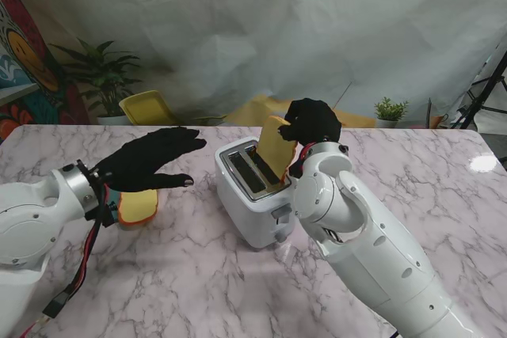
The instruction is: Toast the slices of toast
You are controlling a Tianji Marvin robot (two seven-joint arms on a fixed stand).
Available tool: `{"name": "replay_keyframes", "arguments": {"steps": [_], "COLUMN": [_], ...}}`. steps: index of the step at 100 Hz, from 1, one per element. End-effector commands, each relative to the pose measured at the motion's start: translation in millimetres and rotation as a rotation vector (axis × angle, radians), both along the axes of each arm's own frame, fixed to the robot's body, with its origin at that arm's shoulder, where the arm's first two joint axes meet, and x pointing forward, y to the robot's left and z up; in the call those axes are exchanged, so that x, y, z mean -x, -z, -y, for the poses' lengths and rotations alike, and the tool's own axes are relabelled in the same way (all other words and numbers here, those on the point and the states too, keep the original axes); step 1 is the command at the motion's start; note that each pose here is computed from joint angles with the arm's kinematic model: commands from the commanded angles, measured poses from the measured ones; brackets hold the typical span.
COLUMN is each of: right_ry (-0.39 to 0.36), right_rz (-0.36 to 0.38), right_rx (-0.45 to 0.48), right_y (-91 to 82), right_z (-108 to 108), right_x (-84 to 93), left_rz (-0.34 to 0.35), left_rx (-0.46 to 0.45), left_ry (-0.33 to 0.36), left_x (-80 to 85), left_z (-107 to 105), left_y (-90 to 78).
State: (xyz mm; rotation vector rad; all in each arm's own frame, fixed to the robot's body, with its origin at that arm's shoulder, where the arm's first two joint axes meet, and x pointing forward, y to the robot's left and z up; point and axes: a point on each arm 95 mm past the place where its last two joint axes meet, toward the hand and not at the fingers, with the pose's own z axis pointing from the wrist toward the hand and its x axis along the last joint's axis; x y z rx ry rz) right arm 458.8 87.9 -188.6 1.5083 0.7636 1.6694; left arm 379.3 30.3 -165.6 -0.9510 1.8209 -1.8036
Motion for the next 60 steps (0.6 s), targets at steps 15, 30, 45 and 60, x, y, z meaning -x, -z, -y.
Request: {"name": "replay_keyframes", "arguments": {"steps": [15, 30, 45, 60], "right_ry": [0.001, 0.003, 0.007, 0.006], "right_rz": [-0.007, -0.010, -0.018, -0.021], "right_rx": [0.003, 0.001, -0.010, -0.023], "right_y": [1.7, 3.8, 6.8, 9.1], "right_z": [-3.2, -4.6, -8.6, -14.9], "right_x": [-4.4, -8.0, -9.8, -9.5], "left_rz": [-0.003, 0.001, 0.002, 0.001], "left_rx": [-0.014, -0.017, -0.019, -0.019], "left_ry": [0.032, 0.041, 0.042, 0.039], "left_x": [0.2, 0.8, 0.8, 0.8], "left_z": [8.1, 10.1, 9.7, 9.5], "left_y": [-4.7, -5.4, -4.8, -4.3]}}
